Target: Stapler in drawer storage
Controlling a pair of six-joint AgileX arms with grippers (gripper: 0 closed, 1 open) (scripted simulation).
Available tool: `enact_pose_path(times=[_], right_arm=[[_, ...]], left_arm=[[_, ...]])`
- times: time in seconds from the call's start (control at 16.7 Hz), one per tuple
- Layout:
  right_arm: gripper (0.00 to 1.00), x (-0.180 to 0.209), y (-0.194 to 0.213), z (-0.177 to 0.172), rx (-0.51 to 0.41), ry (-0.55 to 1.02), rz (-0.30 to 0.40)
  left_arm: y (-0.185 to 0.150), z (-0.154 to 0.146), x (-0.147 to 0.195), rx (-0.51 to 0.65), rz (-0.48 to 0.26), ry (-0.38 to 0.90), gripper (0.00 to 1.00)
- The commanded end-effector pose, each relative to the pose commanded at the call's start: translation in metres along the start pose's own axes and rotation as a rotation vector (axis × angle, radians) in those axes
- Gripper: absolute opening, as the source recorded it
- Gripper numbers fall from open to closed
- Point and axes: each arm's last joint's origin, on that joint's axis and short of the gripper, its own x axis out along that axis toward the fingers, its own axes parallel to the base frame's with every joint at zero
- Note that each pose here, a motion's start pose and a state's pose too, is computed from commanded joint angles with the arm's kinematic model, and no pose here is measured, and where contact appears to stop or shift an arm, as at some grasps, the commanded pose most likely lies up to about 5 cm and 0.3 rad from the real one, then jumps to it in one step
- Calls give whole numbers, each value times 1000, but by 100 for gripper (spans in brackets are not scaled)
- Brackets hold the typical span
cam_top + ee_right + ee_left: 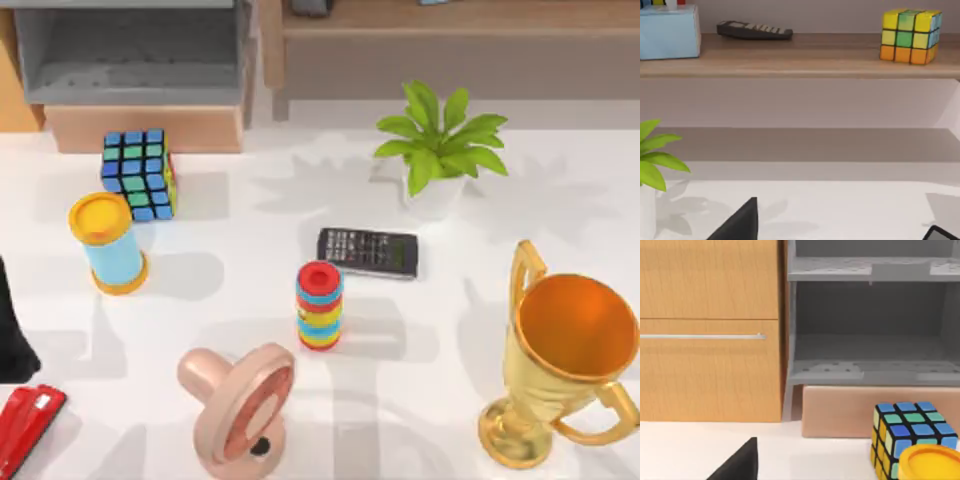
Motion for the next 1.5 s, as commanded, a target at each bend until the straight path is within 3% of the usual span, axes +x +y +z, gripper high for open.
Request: enact_pose_path(times=[0.36, 0.72, 1.14, 1.32, 1.5], right_arm=[[100, 0, 0, 0, 0, 0, 0], [100, 0, 0, 0, 0, 0, 0], [100, 0, 0, 0, 0, 0, 0], [100, 0, 0, 0, 0, 0, 0], [100, 0, 0, 0, 0, 0, 0]], left_arm=[[1, 9, 4, 64, -20, 13, 100], [12, 50, 35, 335, -39, 19, 100], [59, 85, 131, 801, -19, 6, 100], [89, 74, 183, 1009, -13, 1, 100], [120, 46, 230, 1200, -12, -4, 100]])
